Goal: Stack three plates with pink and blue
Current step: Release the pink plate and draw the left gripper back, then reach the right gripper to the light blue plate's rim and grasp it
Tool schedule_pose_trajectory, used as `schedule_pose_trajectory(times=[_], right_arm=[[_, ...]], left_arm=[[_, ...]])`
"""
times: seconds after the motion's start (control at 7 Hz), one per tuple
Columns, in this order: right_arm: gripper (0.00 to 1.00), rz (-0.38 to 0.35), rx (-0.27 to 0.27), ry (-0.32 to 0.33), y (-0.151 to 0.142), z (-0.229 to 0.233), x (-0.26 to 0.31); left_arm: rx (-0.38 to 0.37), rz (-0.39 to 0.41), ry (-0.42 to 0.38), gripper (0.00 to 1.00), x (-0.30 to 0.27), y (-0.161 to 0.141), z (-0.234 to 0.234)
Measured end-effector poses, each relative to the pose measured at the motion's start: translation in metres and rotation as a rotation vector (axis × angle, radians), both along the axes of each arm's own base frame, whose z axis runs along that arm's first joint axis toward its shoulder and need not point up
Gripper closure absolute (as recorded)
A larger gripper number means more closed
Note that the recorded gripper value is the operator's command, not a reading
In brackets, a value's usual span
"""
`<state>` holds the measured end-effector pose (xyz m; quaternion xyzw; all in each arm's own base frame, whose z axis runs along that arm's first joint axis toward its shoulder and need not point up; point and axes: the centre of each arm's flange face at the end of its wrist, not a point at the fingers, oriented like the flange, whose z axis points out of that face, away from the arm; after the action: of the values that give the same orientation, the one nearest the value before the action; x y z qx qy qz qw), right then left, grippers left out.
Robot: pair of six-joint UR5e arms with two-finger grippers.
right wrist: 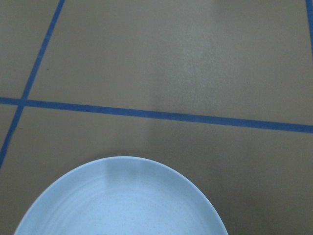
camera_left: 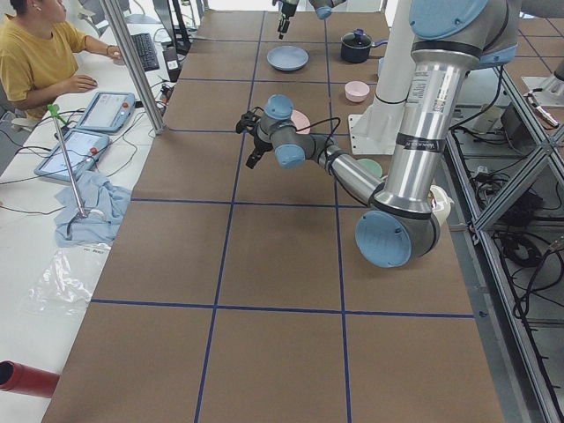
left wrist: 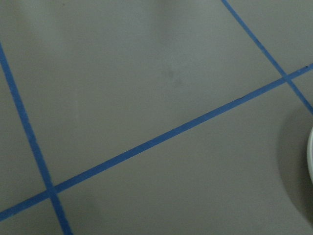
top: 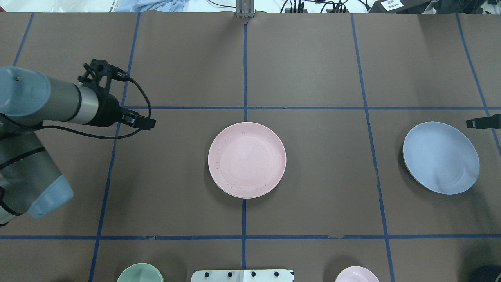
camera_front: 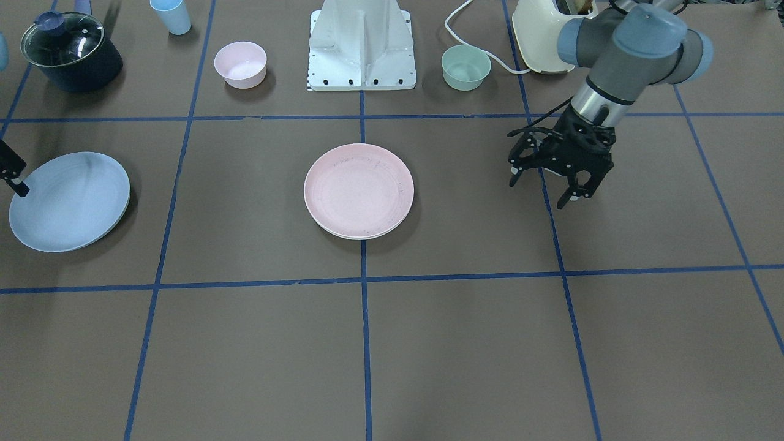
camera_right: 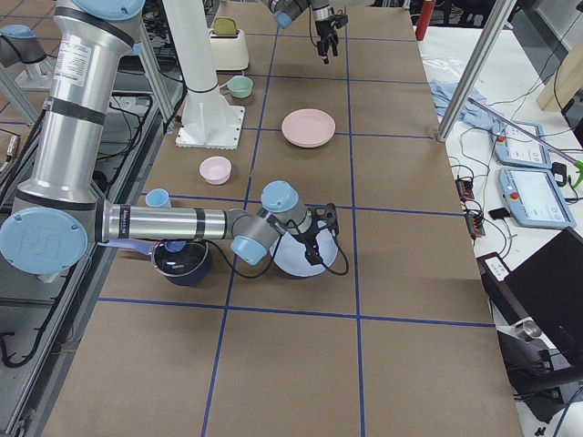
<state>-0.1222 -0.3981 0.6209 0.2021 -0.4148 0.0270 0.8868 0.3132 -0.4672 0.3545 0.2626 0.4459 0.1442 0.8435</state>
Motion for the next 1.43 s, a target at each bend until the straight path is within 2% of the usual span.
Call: schedule_pose_trajectory(times=[0.29, 0.57, 0.71, 0.86, 1.14, 1.43], right_arm=[[0.5, 0.012, 0.028, -0.025, 0.022, 0.061, 0.004], [0.54, -0.001, 0.023, -0.033, 0.031, 0.079, 0.0], [0.67, -0.017, 0.022, -0.033, 0.034, 0.081, -0.006], [1.0, -0.031, 0.02, -0.032, 0.036, 0.081, -0.011], [1.0, -0.045, 0.016, -0.031, 0.037, 0.081, -0.017], [1.0, -0.052, 0.034, -0.056, 0.025, 0.064, -0.027]], left_arm=[[0.014, -0.003, -0.005, 0.0, -0.014, 0.0, 0.004], [0.014, -0.005, -0.002, 0.0, -0.015, 0.0, 0.003], [0.013, -0.006, -0.002, 0.0, -0.015, 0.0, 0.003], [0.013, -0.006, -0.002, 0.0, -0.015, 0.0, 0.003], [0.005, -0.009, 0.001, 0.0, -0.014, 0.0, 0.003], [-0.016, -0.02, 0.01, 0.0, -0.013, 0.001, 0.003]])
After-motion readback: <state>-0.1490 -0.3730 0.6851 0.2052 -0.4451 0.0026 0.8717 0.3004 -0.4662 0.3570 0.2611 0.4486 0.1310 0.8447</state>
